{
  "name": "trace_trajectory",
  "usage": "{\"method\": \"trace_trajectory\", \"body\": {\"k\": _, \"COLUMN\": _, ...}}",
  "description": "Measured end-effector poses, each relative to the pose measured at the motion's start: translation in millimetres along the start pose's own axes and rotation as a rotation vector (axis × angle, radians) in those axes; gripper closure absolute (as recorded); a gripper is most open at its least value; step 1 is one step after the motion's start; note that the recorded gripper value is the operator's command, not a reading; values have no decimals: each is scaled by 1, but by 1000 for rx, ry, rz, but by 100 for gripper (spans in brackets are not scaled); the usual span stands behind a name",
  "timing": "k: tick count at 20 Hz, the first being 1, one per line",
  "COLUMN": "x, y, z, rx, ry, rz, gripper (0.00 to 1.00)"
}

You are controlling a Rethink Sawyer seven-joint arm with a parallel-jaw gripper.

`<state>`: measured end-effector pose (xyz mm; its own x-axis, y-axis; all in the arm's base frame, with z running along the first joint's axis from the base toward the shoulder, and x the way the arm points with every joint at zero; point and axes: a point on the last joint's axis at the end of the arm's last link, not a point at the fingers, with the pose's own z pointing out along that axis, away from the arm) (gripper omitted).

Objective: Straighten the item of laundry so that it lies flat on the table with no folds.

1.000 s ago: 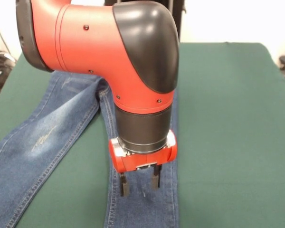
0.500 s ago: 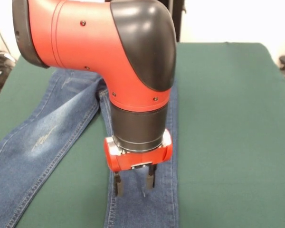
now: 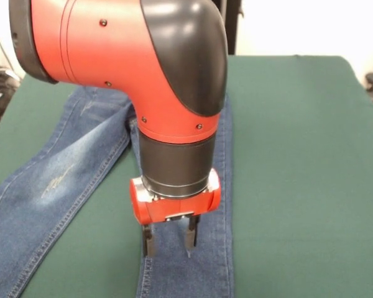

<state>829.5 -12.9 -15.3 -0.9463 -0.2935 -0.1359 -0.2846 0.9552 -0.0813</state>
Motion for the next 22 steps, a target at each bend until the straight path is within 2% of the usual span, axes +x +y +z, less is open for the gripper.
{"method": "trace_trajectory", "body": {"k": 5, "x": 5, "y": -5, "z": 6, "rx": 21, "ry": -1, "rz": -14, "gripper": 0}}
{"method": "trace_trajectory", "body": {"k": 8, "x": 15, "y": -9, "z": 20, "rx": 47, "ry": 4, "rz": -34, "gripper": 0}}
{"method": "trace_trajectory", "body": {"k": 12, "x": 23, "y": -9, "z": 34, "rx": 53, "ry": 10, "rz": -42, "gripper": 0}}
{"method": "trace_trajectory", "body": {"k": 22, "x": 21, "y": -11, "z": 32, "rx": 55, "ry": 3, "rz": -39, "gripper": 0}}
